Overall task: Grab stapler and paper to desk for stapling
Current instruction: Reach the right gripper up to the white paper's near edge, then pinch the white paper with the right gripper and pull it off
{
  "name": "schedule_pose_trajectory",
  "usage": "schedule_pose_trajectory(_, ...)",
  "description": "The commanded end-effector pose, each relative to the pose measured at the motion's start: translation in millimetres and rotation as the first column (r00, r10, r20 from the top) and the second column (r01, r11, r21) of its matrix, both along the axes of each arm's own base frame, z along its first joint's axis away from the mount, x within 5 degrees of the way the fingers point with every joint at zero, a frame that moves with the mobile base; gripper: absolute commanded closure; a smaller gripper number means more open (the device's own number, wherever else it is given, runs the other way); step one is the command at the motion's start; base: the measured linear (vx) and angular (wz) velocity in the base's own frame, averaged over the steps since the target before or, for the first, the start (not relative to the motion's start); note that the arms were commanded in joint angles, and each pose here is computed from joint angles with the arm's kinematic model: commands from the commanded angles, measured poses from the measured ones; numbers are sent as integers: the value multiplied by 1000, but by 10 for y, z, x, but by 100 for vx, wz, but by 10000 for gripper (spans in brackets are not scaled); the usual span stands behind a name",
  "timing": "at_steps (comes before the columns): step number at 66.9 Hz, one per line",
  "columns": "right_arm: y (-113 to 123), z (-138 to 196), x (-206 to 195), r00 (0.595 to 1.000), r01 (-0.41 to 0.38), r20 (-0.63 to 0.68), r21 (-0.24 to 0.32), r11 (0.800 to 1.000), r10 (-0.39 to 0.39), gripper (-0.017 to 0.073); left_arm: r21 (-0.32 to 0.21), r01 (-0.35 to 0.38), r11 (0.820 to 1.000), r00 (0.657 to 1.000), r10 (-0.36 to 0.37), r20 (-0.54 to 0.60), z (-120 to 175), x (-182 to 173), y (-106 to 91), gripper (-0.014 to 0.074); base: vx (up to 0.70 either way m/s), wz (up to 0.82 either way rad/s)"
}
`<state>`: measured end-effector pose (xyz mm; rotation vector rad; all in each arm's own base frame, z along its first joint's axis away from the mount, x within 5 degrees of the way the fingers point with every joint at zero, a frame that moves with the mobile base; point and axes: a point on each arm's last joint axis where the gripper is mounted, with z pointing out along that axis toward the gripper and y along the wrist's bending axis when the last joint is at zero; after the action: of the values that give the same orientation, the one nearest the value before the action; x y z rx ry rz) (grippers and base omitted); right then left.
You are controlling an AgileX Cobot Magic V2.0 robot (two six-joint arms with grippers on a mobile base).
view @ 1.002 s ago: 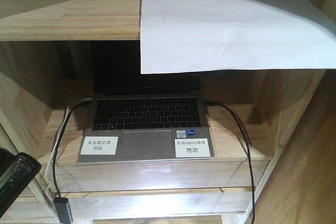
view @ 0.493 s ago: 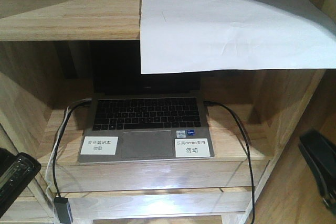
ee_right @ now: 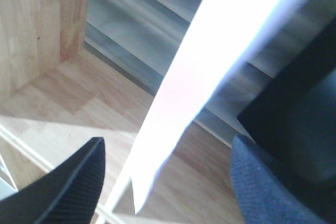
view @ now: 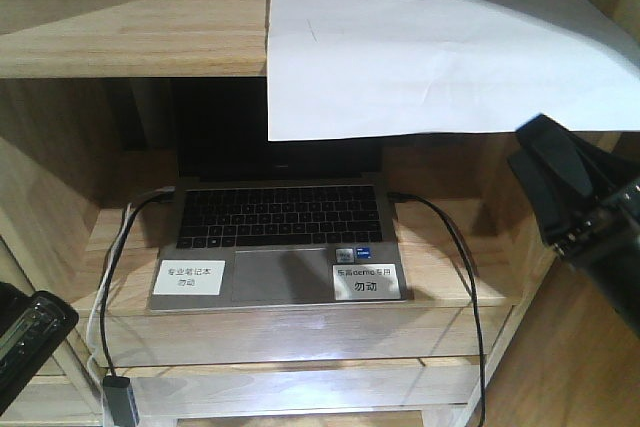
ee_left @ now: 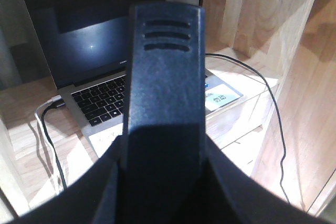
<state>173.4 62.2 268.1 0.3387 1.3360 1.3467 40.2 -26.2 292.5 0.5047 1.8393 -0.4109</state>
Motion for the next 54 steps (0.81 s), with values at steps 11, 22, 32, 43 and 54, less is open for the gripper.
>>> schedule_pose_trajectory(11,35,161,194,998,-18,61,64,998,15,76,-88,6,996,993,4,117,204,9,-9,601,0,0)
schedule_pose_trajectory(22,51,173,327,998,-14,55,74,997,10,76,-88,6,996,993,4,117,204,9,-9,601,0,0)
schedule_pose_trajectory(32,75,251,438,997,-19,79,76,997,13,76,-88,6,996,993,4,117,204,9,-9,601,0,0)
schedule_pose_trajectory(43,91,364,526,993,-28,115,93,995,17,78,-88,6,996,993,4,117,204,9,-9,601,0,0)
schedule_pose_trajectory(54,101,418,543,991,-44,130,109,993,29,158,-88,6,996,993,4,117,204,9,-9,601,0,0)
